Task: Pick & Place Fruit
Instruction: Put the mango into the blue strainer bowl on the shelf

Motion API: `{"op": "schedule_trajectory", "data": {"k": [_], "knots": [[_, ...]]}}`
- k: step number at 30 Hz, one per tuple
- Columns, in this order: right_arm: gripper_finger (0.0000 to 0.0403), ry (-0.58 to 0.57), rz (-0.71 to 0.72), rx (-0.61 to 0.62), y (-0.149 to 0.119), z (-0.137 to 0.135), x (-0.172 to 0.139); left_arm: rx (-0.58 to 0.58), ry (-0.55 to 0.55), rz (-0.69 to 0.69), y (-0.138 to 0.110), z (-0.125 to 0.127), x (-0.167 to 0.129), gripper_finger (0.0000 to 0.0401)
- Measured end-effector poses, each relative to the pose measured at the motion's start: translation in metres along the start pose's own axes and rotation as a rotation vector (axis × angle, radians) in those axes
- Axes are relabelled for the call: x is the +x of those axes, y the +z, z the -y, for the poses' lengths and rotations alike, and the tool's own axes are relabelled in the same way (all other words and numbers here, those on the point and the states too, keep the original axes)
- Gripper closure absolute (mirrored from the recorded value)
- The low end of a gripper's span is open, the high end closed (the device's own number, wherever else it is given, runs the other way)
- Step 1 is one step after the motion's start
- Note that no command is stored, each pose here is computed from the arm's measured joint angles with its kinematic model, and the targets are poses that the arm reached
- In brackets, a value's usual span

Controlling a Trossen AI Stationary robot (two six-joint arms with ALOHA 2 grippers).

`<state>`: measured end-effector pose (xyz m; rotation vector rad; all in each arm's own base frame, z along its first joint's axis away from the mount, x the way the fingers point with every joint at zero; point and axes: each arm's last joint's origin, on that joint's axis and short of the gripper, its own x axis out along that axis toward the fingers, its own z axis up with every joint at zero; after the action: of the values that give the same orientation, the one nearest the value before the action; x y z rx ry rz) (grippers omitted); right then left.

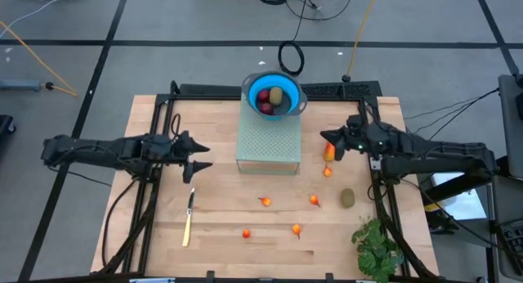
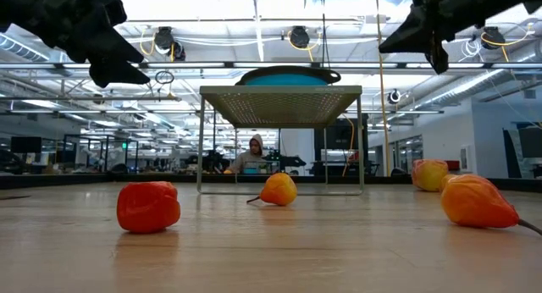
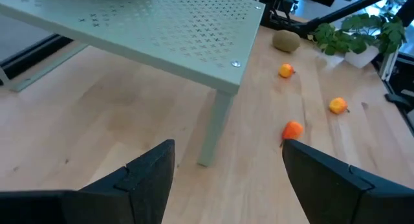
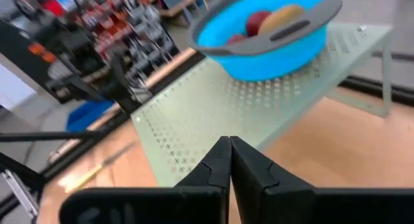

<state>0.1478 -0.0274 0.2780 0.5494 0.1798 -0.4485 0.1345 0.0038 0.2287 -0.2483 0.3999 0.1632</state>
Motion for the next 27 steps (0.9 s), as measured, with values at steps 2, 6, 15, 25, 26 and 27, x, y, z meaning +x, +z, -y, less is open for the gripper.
{"op": "schedule_trajectory", "data": {"k": [2,6,15,25,26,27], "knots": [[0.0402,-0.031,-0.047,0.011,0.004,-0.003,0.003,0.006,-0.002,-0.001,0.001,-0.002,0.000,0.0114],[0.0402,-0.098,-0.140,0.027,0.009,-0.009,0.009,0.010,0.016,0.013,0.002,-0.005,0.000,0.0114],[0.0402,-0.284,-0.311,0.052,0.013,-0.015,0.024,0.020,0.018,0.079,0.009,-0.006,0.000,0.0114],[0.0403,-0.572,-0.440,0.102,0.014,-0.013,0.029,0.064,0.020,0.093,0.010,-0.006,0.000,0.0114],[0.0403,-0.581,-0.446,0.113,0.013,-0.013,0.029,0.071,0.018,0.101,0.011,-0.006,0.000,0.0114],[0.0403,-0.586,-0.454,0.120,0.013,-0.013,0.030,0.079,0.017,0.108,0.012,-0.006,0.000,0.0114]]}}
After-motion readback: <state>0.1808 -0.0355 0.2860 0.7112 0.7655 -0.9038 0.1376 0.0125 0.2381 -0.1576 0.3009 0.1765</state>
